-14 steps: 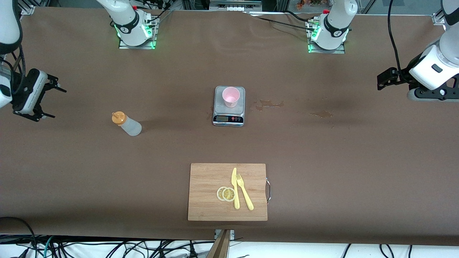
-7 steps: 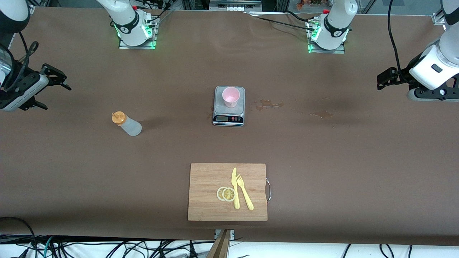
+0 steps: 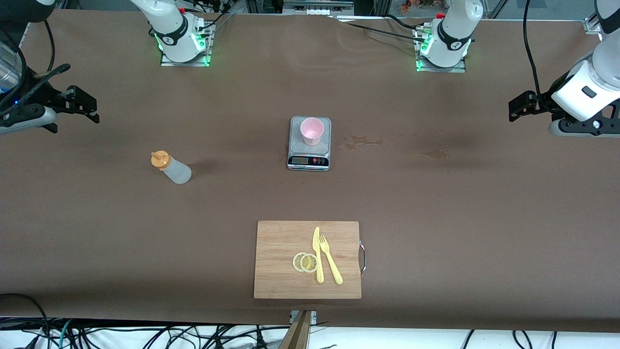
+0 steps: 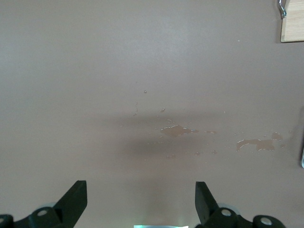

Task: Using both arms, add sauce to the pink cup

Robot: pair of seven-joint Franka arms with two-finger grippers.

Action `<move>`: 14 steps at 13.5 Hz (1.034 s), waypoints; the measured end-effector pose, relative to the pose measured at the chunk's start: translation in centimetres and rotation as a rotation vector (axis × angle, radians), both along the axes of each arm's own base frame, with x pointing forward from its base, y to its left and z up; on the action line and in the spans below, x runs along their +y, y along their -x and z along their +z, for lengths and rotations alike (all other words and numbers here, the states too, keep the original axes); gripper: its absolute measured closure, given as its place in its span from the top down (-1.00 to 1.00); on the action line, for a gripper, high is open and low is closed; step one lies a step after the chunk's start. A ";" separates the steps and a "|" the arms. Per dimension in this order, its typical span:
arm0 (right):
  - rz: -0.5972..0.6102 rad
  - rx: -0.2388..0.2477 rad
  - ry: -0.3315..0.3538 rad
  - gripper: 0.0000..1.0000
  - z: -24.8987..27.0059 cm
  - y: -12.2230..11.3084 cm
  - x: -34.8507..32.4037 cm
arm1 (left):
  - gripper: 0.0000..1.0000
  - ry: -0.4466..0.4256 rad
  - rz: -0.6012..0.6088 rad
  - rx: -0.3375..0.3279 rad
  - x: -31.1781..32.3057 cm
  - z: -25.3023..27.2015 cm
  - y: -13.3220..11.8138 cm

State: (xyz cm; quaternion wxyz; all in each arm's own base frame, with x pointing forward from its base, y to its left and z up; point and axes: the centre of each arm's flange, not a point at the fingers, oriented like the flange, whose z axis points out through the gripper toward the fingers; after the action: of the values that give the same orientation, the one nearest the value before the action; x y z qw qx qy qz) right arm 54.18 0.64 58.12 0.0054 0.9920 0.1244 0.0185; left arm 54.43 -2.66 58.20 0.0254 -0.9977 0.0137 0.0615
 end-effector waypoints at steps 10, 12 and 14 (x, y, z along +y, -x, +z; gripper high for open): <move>-0.060 0.012 0.005 1.00 2.5 1.1 0.3 | 1.00 0.000 -0.001 -0.003 0.0 0.1 0.0; -0.065 0.001 0.005 1.00 3.0 1.1 0.7 | 1.00 0.000 -0.001 -0.003 0.0 0.1 0.0; -0.066 -0.001 0.005 1.00 3.1 1.1 0.8 | 1.00 0.000 -0.001 -0.003 0.0 0.1 0.0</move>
State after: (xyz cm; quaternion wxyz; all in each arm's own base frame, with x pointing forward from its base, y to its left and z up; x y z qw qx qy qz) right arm 53.11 1.39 61.22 0.0085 0.9956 0.0915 0.0183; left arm 54.45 -2.70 58.35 0.0253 -0.9978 0.0141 0.0598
